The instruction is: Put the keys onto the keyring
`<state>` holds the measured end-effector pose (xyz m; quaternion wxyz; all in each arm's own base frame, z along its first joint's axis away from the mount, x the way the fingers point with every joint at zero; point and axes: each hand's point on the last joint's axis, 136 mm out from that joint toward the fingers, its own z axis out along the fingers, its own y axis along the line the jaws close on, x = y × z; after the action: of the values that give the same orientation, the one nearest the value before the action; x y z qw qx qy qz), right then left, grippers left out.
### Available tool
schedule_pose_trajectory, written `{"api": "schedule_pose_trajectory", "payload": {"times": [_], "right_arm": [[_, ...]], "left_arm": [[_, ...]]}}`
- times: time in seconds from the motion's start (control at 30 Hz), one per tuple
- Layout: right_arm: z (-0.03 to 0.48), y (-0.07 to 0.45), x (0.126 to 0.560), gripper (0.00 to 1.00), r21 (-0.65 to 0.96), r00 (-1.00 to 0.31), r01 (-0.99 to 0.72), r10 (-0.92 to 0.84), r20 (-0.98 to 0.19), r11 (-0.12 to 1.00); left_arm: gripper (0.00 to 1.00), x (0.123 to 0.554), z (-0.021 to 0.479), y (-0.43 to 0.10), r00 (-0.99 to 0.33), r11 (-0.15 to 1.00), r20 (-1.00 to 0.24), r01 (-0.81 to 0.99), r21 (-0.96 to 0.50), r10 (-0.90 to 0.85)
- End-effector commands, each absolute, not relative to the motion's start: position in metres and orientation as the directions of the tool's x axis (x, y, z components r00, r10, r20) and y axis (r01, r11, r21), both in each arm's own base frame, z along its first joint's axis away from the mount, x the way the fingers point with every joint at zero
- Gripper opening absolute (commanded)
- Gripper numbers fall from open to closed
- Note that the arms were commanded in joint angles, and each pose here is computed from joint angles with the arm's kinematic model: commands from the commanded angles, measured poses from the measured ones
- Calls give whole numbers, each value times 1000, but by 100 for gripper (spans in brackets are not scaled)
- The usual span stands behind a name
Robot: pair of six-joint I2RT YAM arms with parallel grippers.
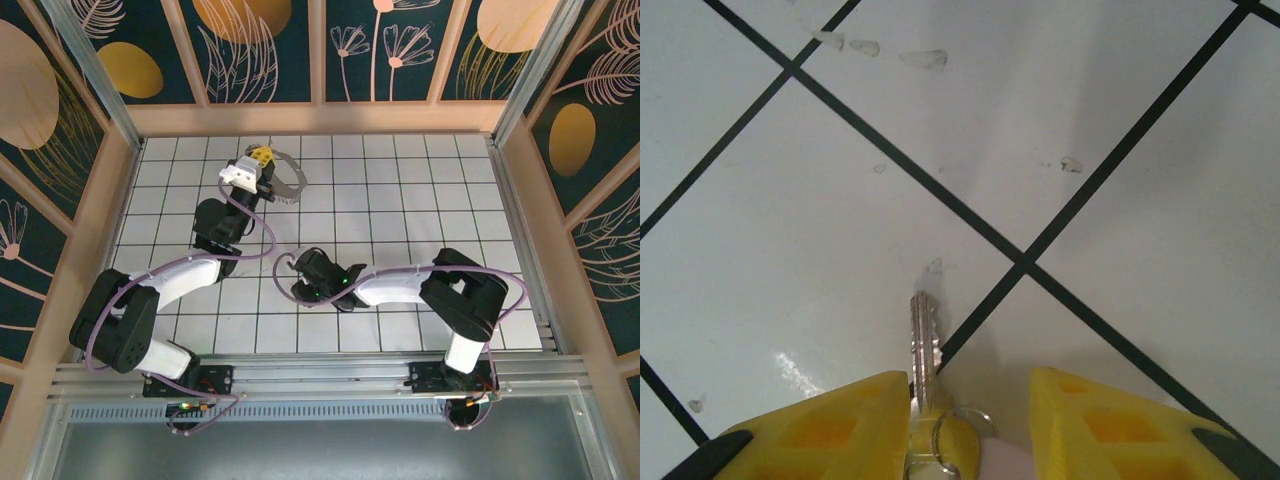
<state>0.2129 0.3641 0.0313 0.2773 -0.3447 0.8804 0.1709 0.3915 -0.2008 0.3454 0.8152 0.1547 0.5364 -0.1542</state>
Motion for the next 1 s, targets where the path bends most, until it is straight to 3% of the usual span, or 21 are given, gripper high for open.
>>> {"api": "schedule_pose_trajectory", "payload": {"times": [0.0, 0.4, 0.53, 0.83, 0.97], "right_arm": [[25, 359, 212, 37, 26, -585, -706, -562, -585, 708], [10, 356, 209, 36, 0, -584, -710, -588, -560, 705], [8, 352, 211, 29, -13, -584, -704, -590, -557, 710], [29, 320, 231, 3, 23, -634, -623, -486, -602, 782], [43, 296, 244, 0, 81, -669, -564, -398, -627, 822]], "left_arm": [[0, 386, 362, -197, 423, 904, -900, 419, 85, -111], [0, 389, 365, -200, 419, 900, -901, 428, 83, -116], [0, 390, 366, -201, 417, 898, -900, 433, 78, -123], [0, 390, 365, -204, 407, 888, -903, 453, 73, -133], [0, 387, 366, -204, 403, 885, -904, 462, 66, -143]]}}
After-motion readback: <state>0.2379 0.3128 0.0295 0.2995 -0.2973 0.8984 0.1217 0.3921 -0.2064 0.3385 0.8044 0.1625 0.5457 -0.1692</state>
